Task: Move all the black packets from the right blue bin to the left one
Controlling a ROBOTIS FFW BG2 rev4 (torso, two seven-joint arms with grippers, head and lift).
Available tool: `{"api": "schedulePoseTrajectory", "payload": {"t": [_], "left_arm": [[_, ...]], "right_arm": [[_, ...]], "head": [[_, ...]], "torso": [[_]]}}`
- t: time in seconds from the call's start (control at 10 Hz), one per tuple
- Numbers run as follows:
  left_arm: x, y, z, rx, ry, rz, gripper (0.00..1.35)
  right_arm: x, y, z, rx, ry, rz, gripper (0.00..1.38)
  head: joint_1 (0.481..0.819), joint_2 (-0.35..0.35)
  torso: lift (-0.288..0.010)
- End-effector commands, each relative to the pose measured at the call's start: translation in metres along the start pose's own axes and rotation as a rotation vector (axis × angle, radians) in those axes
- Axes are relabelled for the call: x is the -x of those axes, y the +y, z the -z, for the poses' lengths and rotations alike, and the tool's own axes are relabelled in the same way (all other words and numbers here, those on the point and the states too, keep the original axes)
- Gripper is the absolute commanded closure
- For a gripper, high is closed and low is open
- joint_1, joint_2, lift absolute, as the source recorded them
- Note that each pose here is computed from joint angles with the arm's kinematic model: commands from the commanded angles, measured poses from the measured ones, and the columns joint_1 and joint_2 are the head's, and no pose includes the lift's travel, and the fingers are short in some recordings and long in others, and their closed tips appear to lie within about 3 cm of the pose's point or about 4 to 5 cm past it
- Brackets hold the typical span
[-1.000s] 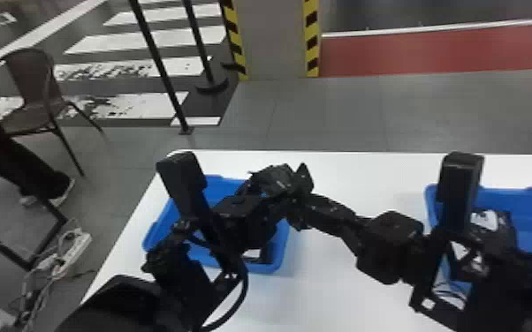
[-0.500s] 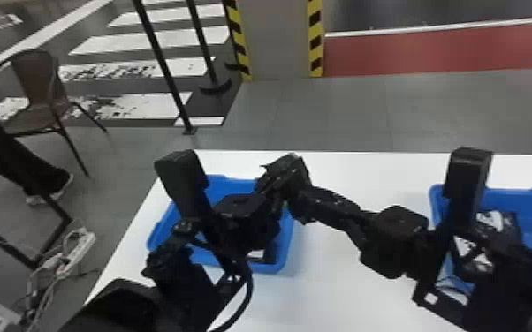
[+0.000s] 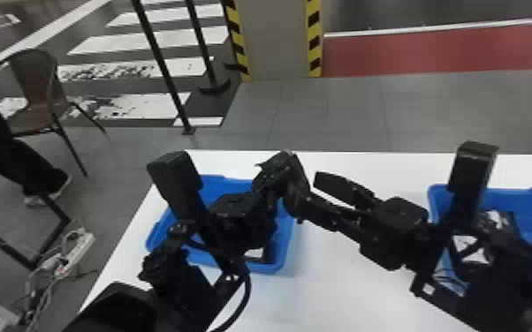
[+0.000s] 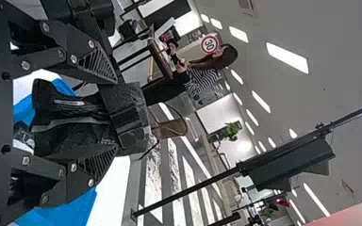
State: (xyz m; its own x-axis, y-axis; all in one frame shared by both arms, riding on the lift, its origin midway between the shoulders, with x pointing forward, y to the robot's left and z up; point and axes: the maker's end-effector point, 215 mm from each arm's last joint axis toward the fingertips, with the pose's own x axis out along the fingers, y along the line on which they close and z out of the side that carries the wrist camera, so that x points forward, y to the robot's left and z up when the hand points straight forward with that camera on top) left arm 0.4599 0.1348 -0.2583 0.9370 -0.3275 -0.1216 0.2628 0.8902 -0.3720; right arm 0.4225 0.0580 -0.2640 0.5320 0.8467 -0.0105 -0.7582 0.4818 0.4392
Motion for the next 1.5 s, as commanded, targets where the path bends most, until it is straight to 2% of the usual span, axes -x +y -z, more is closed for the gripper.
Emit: {"api": "schedulePoseTrajectory", "payload": {"t": [0.0,0.2,0.4,0.5,0.6,0.7,0.8,0.9,1.0,1.1,1.2,1.4], "left_arm": [[0.001,0.007,-0.010,-0.003,-0.035,-0.028,1.22],[0.006,0.070,-0.028,-0.096,-0.114,-0.214,1.22],[0.005,0.139,-0.010,-0.204,-0.094,-0.370,1.22],[-0.005,0.159,0.001,-0.236,-0.116,-0.397,1.22],[-0.017,0.175,0.018,-0.231,-0.129,-0.407,1.20],[-0.022,0.184,0.026,-0.261,-0.104,-0.418,0.84],[-0.026,0.178,0.024,-0.308,-0.093,-0.382,0.36],[-0.031,0.164,0.022,-0.320,-0.100,-0.338,0.02],[-0.031,0.153,0.015,-0.311,-0.139,-0.309,0.05],[-0.030,0.143,0.011,-0.263,-0.179,-0.287,0.07],[-0.025,0.134,-0.006,-0.254,-0.250,-0.275,0.07],[-0.016,0.111,-0.039,-0.286,-0.346,-0.239,0.09]], "right_arm": [[0.004,0.004,0.005,-0.019,-0.006,-0.002,0.04],[0.008,0.007,0.005,-0.036,-0.020,0.000,0.07],[0.016,0.003,0.001,-0.037,-0.030,0.016,0.09],[0.016,0.004,-0.002,-0.028,-0.033,0.017,0.09],[0.017,0.003,-0.003,-0.024,-0.034,0.019,0.09],[0.018,-0.001,-0.002,-0.019,-0.028,0.031,0.09],[0.022,-0.010,-0.003,-0.006,-0.027,0.053,0.09],[0.029,-0.024,-0.005,0.009,-0.028,0.091,0.09],[0.040,-0.047,-0.009,0.036,-0.031,0.156,0.09],[0.051,-0.075,-0.007,0.042,-0.022,0.223,0.09],[0.070,-0.111,-0.009,0.068,-0.010,0.320,0.08],[0.136,-0.200,-0.003,0.110,0.047,0.561,0.09]], "head": [[0.695,0.239],[0.695,0.269],[0.695,0.321],[0.695,0.350],[0.695,0.350],[0.695,0.350],[0.695,0.350],[0.695,0.350],[0.695,0.341],[0.695,0.306],[0.695,0.286],[0.695,0.188]], "torso": [[-0.110],[-0.110],[-0.110],[-0.110],[-0.110],[-0.110],[-0.110],[-0.110],[-0.110],[-0.110],[-0.110],[-0.110]]}}
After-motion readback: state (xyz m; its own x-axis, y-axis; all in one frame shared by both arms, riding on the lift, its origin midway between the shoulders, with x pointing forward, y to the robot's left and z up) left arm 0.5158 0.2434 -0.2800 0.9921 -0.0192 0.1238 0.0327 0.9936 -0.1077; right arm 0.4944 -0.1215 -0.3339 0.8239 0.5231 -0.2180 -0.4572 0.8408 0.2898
